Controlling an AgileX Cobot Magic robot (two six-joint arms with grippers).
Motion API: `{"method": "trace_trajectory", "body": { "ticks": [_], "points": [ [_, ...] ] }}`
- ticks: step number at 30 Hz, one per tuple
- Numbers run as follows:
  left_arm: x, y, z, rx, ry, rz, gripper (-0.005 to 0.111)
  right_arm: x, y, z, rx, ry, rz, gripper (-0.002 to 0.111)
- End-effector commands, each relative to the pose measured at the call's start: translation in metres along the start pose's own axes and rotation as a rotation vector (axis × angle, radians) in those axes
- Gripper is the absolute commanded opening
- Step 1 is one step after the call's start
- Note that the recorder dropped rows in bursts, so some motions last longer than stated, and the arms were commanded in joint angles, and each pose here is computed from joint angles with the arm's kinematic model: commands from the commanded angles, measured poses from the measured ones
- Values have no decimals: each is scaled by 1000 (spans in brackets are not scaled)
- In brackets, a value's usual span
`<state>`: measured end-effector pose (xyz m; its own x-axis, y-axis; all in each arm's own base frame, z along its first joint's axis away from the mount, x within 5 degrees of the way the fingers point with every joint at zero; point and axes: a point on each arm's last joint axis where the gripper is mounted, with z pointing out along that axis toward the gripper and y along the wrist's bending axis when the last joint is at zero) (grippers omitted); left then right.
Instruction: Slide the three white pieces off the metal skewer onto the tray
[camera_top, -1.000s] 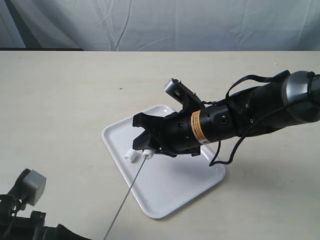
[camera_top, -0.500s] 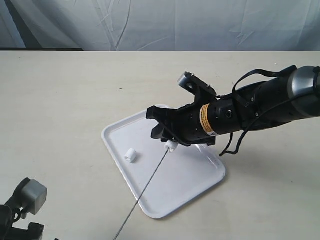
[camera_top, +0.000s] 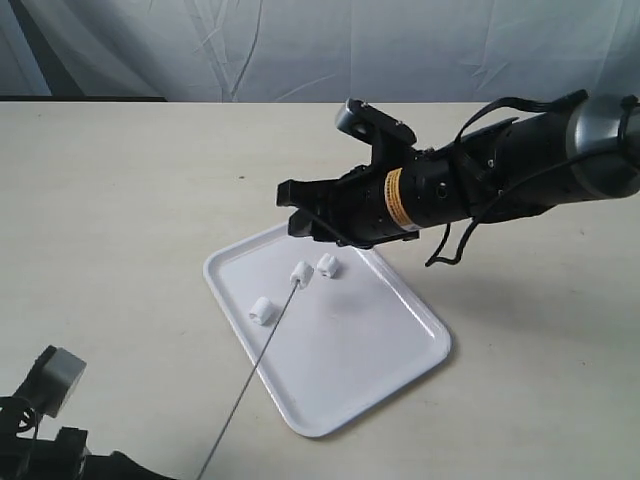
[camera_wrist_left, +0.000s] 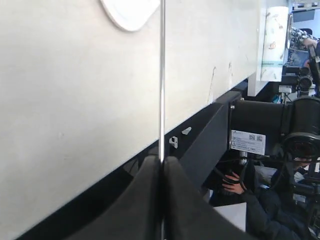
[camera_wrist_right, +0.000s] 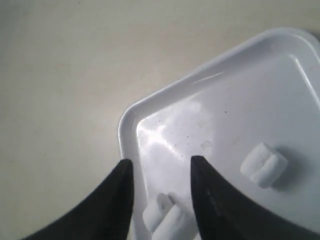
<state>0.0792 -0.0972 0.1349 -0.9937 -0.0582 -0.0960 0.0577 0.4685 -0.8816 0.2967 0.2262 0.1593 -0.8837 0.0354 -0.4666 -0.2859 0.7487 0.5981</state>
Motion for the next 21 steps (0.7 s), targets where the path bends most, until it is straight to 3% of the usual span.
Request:
{"method": "trace_trajectory", "body": {
  "ticks": [1, 4, 8, 11, 20, 21],
  "points": [
    [0, 1, 0, -13, -16, 16, 0, 2, 10, -3, -97, 49, 13, 47],
    [0, 1, 0, -13, -15, 39, 0, 8, 9, -3, -123, 60, 74, 47],
    [-1, 4, 0, -42, -23, 39, 0, 16, -6, -2, -17, 58, 56, 47],
    [-2, 7, 0, -82, -33, 39, 0, 21, -8, -2, -18, 72, 71, 47],
    [-16, -4, 1, -22, -50, 82, 0, 34, -9, -3, -69, 117, 143, 47],
    [-16, -6, 1, -5, -45, 80, 0, 33, -8, -3, -73, 114, 152, 43]
  ]
}}
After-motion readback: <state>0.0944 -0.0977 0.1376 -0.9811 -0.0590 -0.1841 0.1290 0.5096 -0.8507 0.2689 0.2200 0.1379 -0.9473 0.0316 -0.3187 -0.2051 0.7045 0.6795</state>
